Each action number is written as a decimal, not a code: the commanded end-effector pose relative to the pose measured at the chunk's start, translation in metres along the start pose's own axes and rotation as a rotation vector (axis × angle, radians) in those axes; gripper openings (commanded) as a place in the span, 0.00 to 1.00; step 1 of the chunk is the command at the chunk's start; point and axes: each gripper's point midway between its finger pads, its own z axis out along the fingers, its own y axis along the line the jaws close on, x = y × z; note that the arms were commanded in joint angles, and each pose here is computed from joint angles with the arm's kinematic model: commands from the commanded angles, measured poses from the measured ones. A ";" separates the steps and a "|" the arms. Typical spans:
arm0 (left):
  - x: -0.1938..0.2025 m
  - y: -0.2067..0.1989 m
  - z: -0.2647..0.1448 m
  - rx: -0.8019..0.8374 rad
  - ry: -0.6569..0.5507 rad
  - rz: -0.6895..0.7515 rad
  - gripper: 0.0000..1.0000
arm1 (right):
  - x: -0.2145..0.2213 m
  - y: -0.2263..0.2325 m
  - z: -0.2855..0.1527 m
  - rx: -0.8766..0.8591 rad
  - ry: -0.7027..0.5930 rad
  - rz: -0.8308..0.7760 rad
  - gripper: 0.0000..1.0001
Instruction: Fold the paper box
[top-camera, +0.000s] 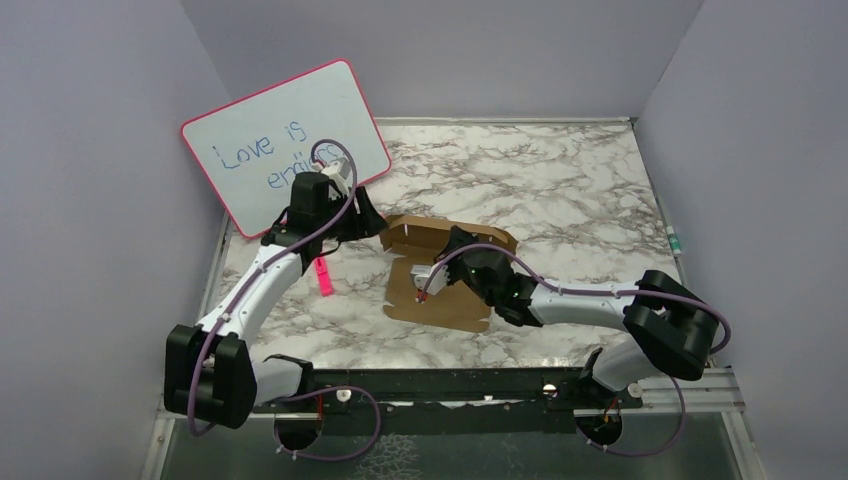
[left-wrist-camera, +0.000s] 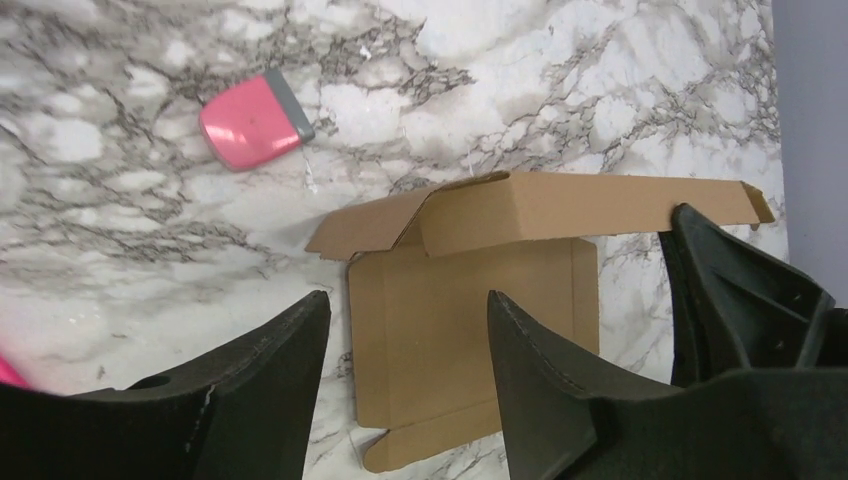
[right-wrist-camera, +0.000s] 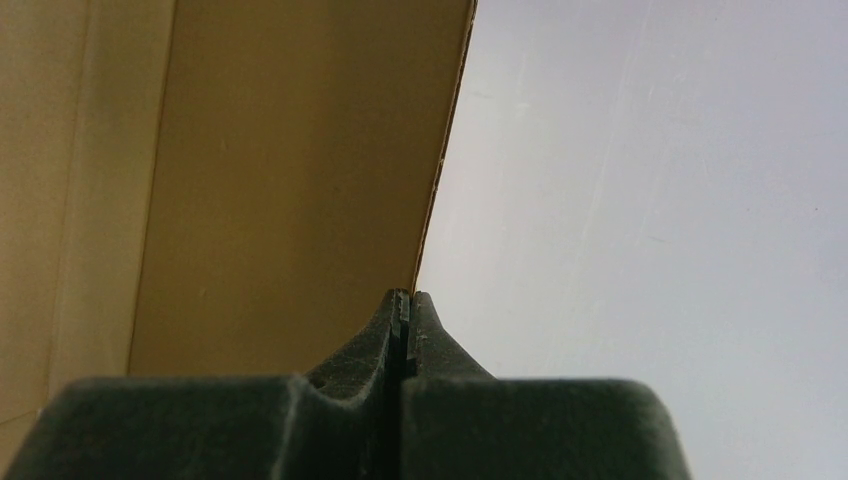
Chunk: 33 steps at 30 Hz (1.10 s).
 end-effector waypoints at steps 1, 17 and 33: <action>-0.035 -0.008 -0.008 -0.016 -0.047 0.112 0.61 | 0.000 -0.002 -0.004 0.004 0.007 -0.036 0.01; -0.024 0.002 0.024 0.000 0.113 0.157 0.54 | -0.001 -0.002 -0.003 -0.010 0.010 -0.035 0.01; 0.001 -0.013 0.026 0.036 0.154 0.156 0.10 | -0.003 -0.005 0.003 0.000 0.012 -0.037 0.01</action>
